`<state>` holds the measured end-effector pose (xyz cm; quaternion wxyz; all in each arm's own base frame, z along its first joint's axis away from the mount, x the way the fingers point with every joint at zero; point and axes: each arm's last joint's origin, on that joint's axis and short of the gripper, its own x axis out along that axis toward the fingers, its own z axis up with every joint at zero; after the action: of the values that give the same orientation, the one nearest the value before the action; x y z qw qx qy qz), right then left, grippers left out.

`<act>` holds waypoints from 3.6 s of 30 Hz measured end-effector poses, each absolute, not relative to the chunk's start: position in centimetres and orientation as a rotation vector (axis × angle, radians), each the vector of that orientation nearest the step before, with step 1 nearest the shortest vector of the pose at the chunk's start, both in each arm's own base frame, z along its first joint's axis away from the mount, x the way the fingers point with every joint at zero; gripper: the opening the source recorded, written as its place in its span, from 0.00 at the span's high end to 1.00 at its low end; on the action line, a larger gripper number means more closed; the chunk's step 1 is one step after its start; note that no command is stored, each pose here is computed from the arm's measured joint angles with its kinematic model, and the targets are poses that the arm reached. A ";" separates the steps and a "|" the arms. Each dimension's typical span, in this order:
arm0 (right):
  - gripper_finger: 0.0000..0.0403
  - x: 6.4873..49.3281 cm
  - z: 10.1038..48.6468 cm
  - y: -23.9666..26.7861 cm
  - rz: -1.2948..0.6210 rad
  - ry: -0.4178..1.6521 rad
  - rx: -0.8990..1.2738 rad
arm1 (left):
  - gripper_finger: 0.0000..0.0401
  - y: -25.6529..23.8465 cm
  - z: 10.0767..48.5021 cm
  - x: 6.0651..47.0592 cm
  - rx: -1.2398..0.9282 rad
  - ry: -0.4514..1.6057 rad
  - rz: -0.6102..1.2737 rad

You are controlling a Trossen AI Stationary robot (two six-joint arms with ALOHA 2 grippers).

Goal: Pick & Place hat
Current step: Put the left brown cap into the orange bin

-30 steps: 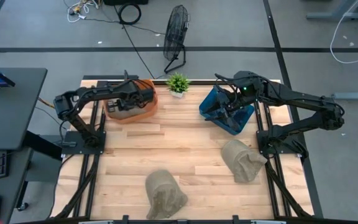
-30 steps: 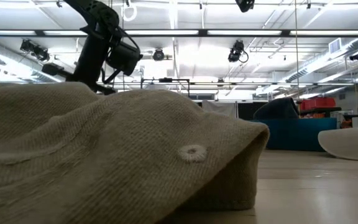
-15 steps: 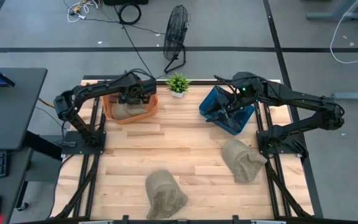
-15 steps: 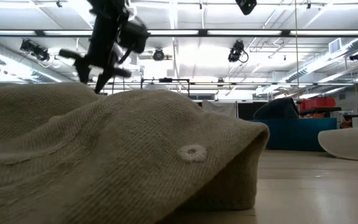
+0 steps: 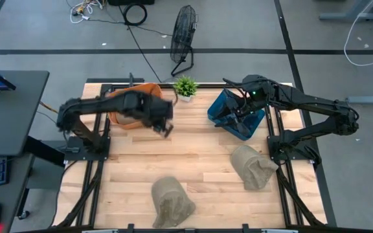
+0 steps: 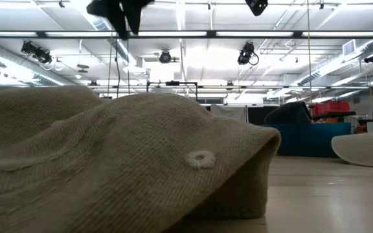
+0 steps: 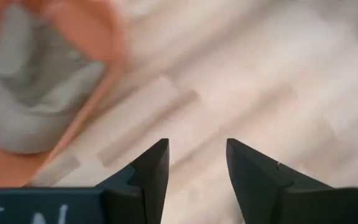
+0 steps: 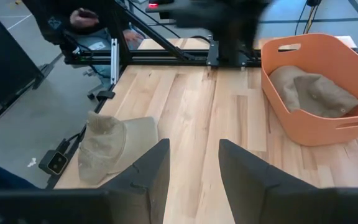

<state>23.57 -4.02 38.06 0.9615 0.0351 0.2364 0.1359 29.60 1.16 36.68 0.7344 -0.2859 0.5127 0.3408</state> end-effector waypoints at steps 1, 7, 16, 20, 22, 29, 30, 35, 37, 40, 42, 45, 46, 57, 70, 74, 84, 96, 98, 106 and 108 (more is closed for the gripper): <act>0.65 23.6 38.1 -4.0 0.276 0.479 0.071 | 0.59 0.0 36.9 29.6 -0.607 1.129 0.706; 0.65 23.6 38.1 -4.0 0.275 0.479 0.071 | 0.59 -7.2 37.2 30.1 -0.617 1.111 0.441; 0.65 23.4 37.9 -4.0 0.276 0.502 0.080 | 0.59 -16.0 34.2 30.6 -0.623 1.175 0.329; 0.65 23.3 37.7 -4.0 0.277 0.525 0.089 | 0.59 -18.4 31.7 31.1 -0.559 1.250 0.320; 0.65 23.3 37.6 -3.9 0.277 0.534 0.092 | 0.58 -19.2 30.4 31.6 -0.550 1.306 0.316; 0.65 23.2 37.5 -3.9 0.277 0.542 0.095 | 0.44 -20.9 25.6 33.4 -0.486 1.416 0.363; 0.65 23.2 37.5 -3.9 0.277 0.542 0.097 | 0.42 -21.0 25.0 33.6 -0.492 1.427 0.382; 0.65 23.2 37.5 -3.9 0.266 0.548 0.136 | 0.37 -22.1 22.1 34.4 -0.487 1.459 0.436; 0.65 23.2 37.5 -3.9 0.263 0.550 0.147 | 0.37 -22.6 21.3 34.5 -0.486 1.466 0.448; 0.65 23.2 37.5 -3.9 0.258 0.552 0.166 | 0.37 -23.3 20.6 34.4 -0.516 1.462 0.468; 0.65 23.2 37.5 -3.9 0.256 0.557 0.173 | 0.37 -23.9 20.6 34.3 -0.533 1.448 0.457; 0.65 23.1 37.4 -3.9 0.257 0.570 0.175 | 0.37 -24.7 20.6 34.1 -0.544 1.420 0.436; 0.65 23.1 37.4 -3.9 0.257 0.573 0.176 | 0.37 -24.9 20.6 34.0 -0.545 1.416 0.440; 0.65 23.0 37.2 -3.9 0.262 0.586 0.163 | 0.45 -25.5 18.5 34.0 -0.491 1.429 0.488; 0.65 23.0 37.2 -3.9 0.266 0.593 0.155 | 0.97 -24.0 19.0 34.3 -0.561 1.419 0.611; 0.65 23.0 37.2 -3.9 0.265 0.593 0.156 | 0.99 -23.6 21.2 33.9 -0.682 1.347 0.673; 0.65 23.0 37.2 -3.9 0.264 0.593 0.158 | 0.99 -18.4 29.9 29.6 -0.830 0.922 1.046; 0.65 23.0 37.2 -3.9 0.268 0.590 0.145 | 0.99 -6.0 34.5 29.1 -0.904 0.523 1.338; 0.65 23.0 37.2 -3.9 0.271 0.588 0.135 | 0.98 -3.8 34.7 29.3 -0.920 0.501 1.395; 0.65 23.0 37.1 -3.9 0.272 0.596 0.133 | 0.97 3.0 34.7 29.4 -1.000 0.412 1.597; 0.65 22.9 37.1 -3.9 0.272 0.597 0.117 | 0.98 3.9 34.9 29.1 -1.014 0.394 1.624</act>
<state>22.94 -3.88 37.09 0.9451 0.0576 0.2928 0.1335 29.11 3.93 34.89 0.5592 -0.4302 0.1672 0.6886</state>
